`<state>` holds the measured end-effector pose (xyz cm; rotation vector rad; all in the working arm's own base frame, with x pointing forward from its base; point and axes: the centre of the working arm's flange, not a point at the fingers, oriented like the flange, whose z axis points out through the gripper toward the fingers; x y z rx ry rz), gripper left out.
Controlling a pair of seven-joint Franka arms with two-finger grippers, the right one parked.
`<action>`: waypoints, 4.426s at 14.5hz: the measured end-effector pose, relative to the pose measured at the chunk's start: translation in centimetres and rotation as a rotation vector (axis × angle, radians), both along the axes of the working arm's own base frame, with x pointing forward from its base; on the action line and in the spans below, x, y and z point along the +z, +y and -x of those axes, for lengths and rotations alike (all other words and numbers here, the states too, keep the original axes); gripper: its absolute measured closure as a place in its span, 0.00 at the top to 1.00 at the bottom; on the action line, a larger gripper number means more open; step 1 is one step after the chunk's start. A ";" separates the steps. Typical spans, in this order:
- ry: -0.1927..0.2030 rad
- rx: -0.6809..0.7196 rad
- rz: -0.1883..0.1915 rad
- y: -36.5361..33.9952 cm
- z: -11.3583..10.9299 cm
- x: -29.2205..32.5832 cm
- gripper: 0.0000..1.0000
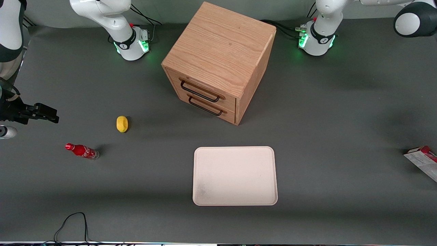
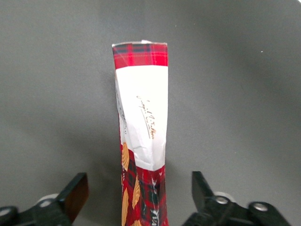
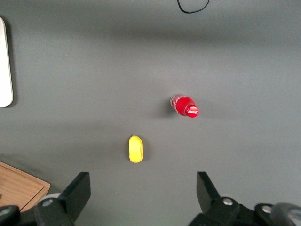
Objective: Place red cookie box on tray
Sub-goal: 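Lower the open left gripper and close it on the cookie box end, then lift the cookie box with the left gripper and carry it toward the tray, then lower the held cookie box onto the white tray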
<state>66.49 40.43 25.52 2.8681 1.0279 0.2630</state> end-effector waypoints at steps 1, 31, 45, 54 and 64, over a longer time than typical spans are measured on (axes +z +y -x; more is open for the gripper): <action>0.003 0.000 0.002 0.0 0.0 -0.3 0.94; 0.093 -0.094 -0.027 -6.4 8.2 37.4 0.03; 0.228 -0.420 -0.048 -53.4 3.4 38.5 0.03; 0.080 -0.600 -0.048 -68.2 4.2 35.3 0.03; 0.103 -0.641 -0.079 -73.1 -1.9 11.7 0.03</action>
